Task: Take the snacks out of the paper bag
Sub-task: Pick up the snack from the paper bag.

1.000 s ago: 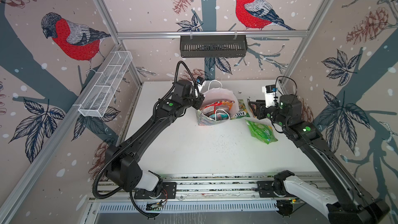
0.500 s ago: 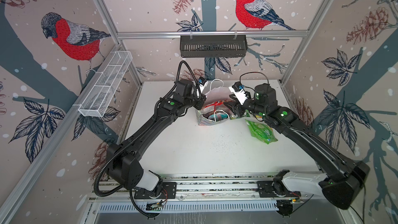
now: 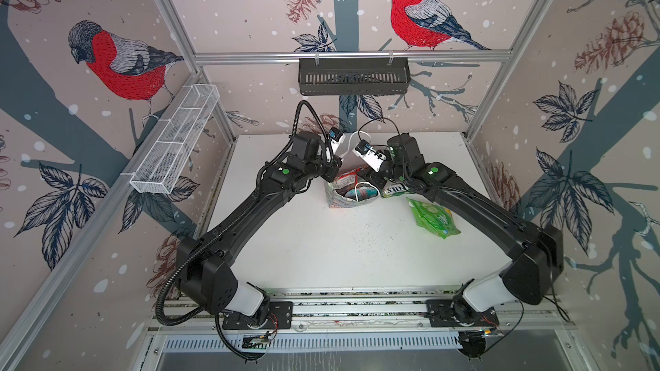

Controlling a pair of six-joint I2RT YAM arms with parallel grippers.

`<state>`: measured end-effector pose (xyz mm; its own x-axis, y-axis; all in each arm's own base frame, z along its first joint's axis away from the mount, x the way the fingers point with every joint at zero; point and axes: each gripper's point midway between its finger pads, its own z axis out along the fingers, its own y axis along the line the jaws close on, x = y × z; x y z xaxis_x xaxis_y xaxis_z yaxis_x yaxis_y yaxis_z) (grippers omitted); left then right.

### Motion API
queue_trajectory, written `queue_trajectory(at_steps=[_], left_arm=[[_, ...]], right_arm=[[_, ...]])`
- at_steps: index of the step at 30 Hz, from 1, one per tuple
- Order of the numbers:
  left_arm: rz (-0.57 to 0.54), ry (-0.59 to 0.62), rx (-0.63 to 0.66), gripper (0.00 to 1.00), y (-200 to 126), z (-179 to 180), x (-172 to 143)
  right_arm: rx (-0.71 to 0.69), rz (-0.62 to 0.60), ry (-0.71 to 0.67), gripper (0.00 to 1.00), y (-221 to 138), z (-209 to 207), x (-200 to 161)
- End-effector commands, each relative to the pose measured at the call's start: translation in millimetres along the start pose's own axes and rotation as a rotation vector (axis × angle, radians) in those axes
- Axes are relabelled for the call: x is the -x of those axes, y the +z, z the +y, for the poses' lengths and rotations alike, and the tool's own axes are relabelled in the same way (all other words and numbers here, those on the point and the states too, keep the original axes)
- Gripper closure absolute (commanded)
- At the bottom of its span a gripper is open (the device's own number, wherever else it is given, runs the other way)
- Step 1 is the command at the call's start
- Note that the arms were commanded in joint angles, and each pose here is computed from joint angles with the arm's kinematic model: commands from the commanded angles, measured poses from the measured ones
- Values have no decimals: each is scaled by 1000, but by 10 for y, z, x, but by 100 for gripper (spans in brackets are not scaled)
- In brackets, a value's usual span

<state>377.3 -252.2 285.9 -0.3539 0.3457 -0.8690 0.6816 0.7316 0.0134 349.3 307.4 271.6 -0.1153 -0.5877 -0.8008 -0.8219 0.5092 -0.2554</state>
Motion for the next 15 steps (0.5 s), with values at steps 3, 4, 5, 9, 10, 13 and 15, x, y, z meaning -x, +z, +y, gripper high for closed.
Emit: queue_trajectory(at_steps=[3,4,5,9,10,13,15], left_arm=[[-46,18,4,100,-40,-7,127],[-47,20,6,100,-46,-5,129],[-49,20,7,100,-53,1,133],[-51,22,14,100,-69,7,137],[-49,24,15,100,-69,7,129],[-52,23,19,100,-80,14,136],[-52,25,20,100,-80,13,136]], right_arm=[[4,37,-48,37,118,-12,-46],[4,43,-50,37,139,-15,-52],[6,49,-52,36,154,-13,-60],[31,69,-59,35,237,15,-97],[32,77,-61,34,256,14,-113],[42,93,-68,33,308,26,-153],[48,100,-71,32,337,32,-173]])
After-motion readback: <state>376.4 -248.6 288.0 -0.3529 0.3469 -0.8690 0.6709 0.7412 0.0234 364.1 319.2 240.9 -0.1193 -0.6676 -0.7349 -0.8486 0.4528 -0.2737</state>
